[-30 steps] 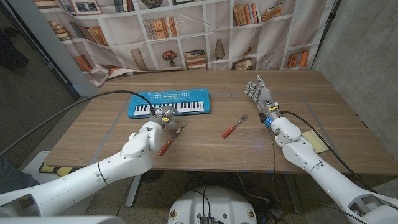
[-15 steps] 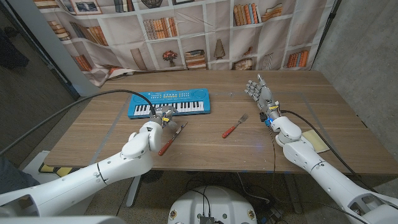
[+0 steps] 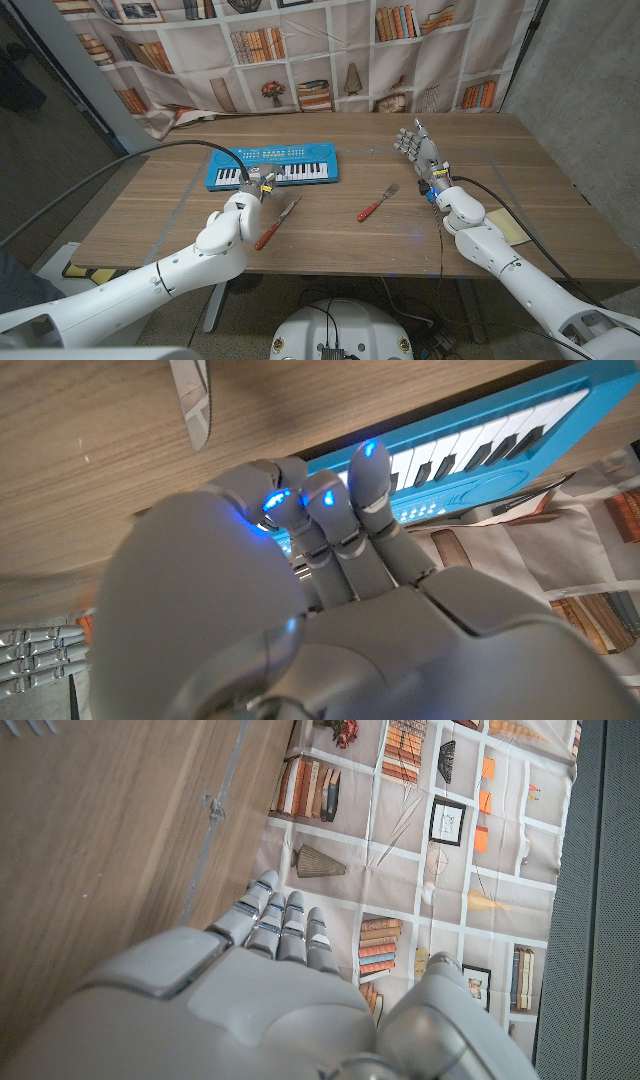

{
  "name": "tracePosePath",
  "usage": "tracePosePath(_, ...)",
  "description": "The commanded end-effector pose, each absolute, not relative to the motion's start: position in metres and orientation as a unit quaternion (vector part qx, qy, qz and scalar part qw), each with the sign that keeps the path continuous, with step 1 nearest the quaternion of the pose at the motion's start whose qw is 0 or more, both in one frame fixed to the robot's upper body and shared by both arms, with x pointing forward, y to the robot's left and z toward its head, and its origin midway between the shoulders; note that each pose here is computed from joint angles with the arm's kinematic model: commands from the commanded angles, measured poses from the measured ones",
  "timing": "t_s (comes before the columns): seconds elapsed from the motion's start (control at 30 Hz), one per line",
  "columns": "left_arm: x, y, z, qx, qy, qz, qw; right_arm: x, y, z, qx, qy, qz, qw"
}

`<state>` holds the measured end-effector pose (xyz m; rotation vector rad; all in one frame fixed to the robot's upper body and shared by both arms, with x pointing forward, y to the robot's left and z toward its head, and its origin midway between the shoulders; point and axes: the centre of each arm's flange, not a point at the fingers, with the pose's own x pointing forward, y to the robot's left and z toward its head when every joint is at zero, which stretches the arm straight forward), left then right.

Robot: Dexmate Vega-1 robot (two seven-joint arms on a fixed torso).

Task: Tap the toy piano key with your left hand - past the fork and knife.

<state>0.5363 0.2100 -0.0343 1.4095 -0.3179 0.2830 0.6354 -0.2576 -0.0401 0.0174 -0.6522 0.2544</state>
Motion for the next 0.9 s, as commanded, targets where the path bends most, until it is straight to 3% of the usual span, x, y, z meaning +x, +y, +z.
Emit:
tracePosePath(0.03, 0.53, 0.21, -0.023, 0.644, -0.162, 0.143, 0.734, 0.634, -0.259, -0.039, 0.01, -0.323, 0.123, 0.938)
tracePosePath(0.9, 0.508, 0.221, 0.004, 0.64, -0.207, 0.169, 0.721, 0.618, -0.25, -0.047, 0.011, -0.326, 0.118, 0.938)
